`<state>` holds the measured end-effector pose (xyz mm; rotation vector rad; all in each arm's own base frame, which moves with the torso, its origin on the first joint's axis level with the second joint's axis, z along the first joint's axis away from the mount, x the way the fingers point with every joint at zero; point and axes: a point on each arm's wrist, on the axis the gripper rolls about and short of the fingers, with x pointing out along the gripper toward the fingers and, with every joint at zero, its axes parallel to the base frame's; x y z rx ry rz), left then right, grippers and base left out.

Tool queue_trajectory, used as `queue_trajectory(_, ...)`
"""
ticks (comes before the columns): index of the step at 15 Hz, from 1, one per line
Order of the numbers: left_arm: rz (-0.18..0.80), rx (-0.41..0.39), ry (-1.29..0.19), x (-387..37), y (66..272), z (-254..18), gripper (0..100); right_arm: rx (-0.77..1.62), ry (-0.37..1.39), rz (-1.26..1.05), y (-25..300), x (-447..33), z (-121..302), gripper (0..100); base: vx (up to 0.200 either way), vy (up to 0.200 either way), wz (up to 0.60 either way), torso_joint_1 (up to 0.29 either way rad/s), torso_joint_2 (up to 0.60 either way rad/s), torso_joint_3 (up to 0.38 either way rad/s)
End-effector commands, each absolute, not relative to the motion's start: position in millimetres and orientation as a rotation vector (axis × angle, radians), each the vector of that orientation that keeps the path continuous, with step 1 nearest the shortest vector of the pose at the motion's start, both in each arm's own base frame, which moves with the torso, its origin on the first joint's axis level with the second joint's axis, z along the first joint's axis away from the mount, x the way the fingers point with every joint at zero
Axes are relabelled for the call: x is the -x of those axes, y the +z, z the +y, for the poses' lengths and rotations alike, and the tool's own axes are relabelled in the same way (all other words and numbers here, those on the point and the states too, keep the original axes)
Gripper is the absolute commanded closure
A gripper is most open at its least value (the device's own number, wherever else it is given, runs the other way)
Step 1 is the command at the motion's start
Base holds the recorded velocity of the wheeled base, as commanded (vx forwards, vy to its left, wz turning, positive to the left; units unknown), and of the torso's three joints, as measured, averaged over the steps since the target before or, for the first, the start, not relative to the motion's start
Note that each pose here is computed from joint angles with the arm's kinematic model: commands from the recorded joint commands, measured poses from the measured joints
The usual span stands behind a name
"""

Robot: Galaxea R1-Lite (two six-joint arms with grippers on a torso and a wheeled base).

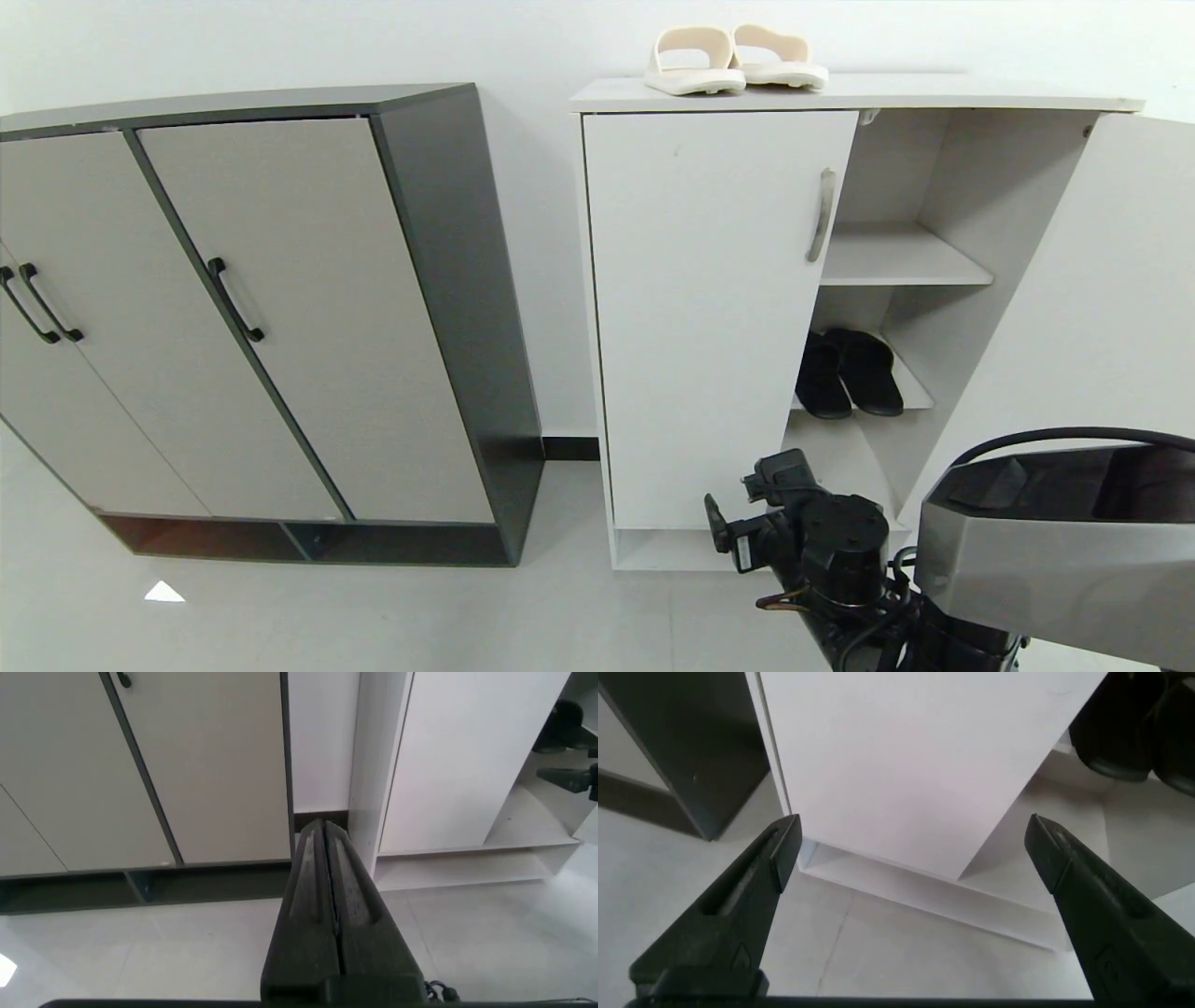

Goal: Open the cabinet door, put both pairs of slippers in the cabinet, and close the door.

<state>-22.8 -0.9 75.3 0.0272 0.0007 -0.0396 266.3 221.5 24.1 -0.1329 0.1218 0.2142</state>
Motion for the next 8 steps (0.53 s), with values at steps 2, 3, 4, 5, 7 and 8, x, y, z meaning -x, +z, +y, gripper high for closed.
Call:
queue_trajectory(2, 0.003, -0.028, -0.040, 22.7, 75.4, -0.9, 100, 0.137, 0.214, 0.125, 22.0, -266.6, 221.7, 0, 0.000, 0.000, 0.00, 0.000, 0.00, 0.000)
queue_trajectory(3, 0.003, -0.028, -0.040, 22.7, 75.4, -0.9, 100, 0.136, 0.214, 0.126, 22.0, -266.6, 221.7, 0, 0.000, 0.000, 0.00, 0.002, -0.22, -0.227)
queue_trajectory(4, 0.001, -0.026, -0.040, 22.7, 75.5, -0.9, 100, 0.137, 0.214, 0.125, 22.0, -266.6, 221.7, 0, 0.000, 0.000, 0.00, 0.007, -0.20, -0.320)
queue_trajectory(5, 0.003, -0.026, -0.040, 22.7, 75.4, -0.9, 100, 0.137, 0.214, 0.125, 22.0, -266.6, 221.7, 0, 0.000, 0.000, 0.00, 0.012, -0.10, -0.344)
queue_trajectory(7, 0.001, -0.026, -0.040, 22.7, 75.5, -0.9, 100, 0.138, 0.214, 0.127, 21.8, -266.4, 221.5, 0, 0.000, 0.000, 0.00, 0.061, -0.46, -0.364)
queue_trajectory(8, 0.003, -0.028, -0.040, 22.7, 75.4, -0.9, 100, 0.138, 0.214, 0.127, 21.8, -266.4, 221.5, 0, 0.000, 0.000, 0.00, 0.022, -0.57, -0.359)
